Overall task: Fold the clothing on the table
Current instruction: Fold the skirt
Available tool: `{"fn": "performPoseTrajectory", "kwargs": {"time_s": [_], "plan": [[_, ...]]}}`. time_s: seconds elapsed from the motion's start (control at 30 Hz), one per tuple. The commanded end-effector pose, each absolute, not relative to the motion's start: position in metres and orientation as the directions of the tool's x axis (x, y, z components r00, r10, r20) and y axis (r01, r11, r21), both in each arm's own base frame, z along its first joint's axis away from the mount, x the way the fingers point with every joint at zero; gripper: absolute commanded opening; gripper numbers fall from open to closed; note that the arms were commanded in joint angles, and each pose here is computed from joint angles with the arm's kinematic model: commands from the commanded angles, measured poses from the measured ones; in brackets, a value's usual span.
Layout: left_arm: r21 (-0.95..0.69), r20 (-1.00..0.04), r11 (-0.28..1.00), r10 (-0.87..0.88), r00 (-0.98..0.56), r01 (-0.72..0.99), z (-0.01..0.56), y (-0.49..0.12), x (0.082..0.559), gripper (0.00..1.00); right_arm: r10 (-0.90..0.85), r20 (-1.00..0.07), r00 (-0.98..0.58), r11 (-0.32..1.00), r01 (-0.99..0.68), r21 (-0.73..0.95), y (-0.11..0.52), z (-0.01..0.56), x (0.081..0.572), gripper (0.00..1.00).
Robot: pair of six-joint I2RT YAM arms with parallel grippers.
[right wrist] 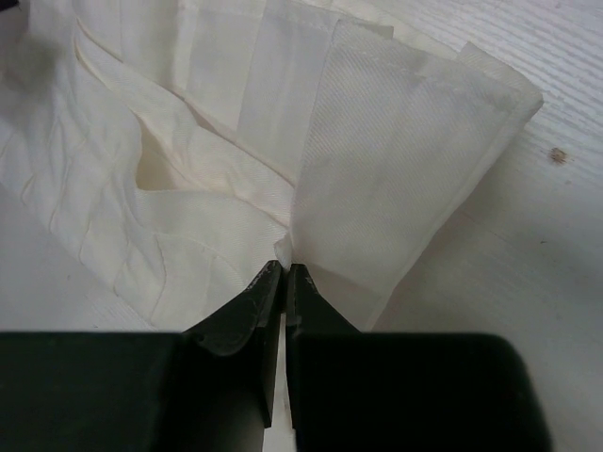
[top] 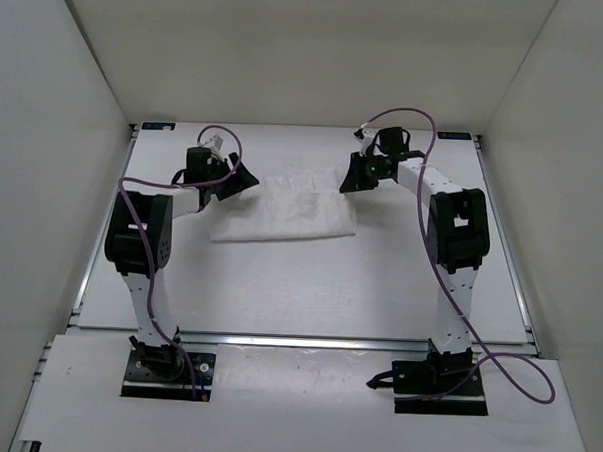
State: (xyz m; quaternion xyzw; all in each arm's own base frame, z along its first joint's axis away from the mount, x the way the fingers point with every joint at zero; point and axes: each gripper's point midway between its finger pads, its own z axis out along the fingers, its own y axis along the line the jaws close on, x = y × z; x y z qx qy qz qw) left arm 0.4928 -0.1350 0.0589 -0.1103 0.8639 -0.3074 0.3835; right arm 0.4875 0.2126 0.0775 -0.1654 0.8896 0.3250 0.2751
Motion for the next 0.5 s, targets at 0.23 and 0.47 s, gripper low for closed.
{"fn": "performPoseTrajectory", "kwargs": {"time_s": [0.23,0.47], "plan": [[-0.606,-0.637,0.789,-0.403,-0.658,0.103,0.072,-0.145,0.536,0.75,-0.095,-0.639,-0.763,0.735,-0.487,0.473,0.203,0.104,0.491,0.06],[-0.621,-0.593,0.781,-0.413,-0.692,0.067,0.050,-0.146,0.526,0.74,-0.093,-0.634,-0.768,0.733,-0.484,0.478,0.201,0.100,0.495,0.04]]}}
